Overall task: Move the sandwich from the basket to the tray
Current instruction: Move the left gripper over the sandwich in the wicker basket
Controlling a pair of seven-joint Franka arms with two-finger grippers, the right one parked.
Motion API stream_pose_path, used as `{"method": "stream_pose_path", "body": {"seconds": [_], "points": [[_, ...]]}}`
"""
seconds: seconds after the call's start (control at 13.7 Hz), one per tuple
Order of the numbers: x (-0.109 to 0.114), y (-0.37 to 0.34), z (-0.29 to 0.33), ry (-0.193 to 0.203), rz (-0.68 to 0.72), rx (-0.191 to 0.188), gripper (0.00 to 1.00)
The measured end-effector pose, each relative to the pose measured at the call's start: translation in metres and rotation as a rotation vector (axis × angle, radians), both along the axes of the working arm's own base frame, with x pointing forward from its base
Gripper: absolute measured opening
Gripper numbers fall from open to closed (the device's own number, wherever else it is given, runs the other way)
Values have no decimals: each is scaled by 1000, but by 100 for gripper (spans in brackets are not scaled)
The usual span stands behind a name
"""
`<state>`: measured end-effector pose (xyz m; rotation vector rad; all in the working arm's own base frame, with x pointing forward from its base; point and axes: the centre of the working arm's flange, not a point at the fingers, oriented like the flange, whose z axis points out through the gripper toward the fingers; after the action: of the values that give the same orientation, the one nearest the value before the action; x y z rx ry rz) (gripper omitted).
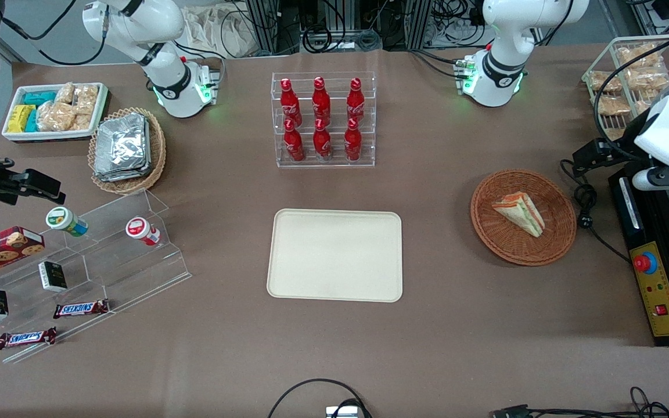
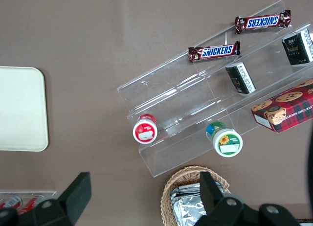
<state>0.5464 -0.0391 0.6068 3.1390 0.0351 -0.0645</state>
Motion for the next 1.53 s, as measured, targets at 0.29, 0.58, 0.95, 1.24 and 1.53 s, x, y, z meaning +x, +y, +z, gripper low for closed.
{"method": "stream_pose_path", "body": {"seconds": [0.29, 0.58, 0.95, 1.24, 1.53], "points": [[1, 1, -3, 6, 2, 0, 100], [5, 9, -27, 65, 48, 6, 100], [6, 11, -95, 64, 251, 22, 100], [-10, 13, -153, 34, 417, 69, 100], [-31, 10, -206, -8, 542, 89, 100]]}}
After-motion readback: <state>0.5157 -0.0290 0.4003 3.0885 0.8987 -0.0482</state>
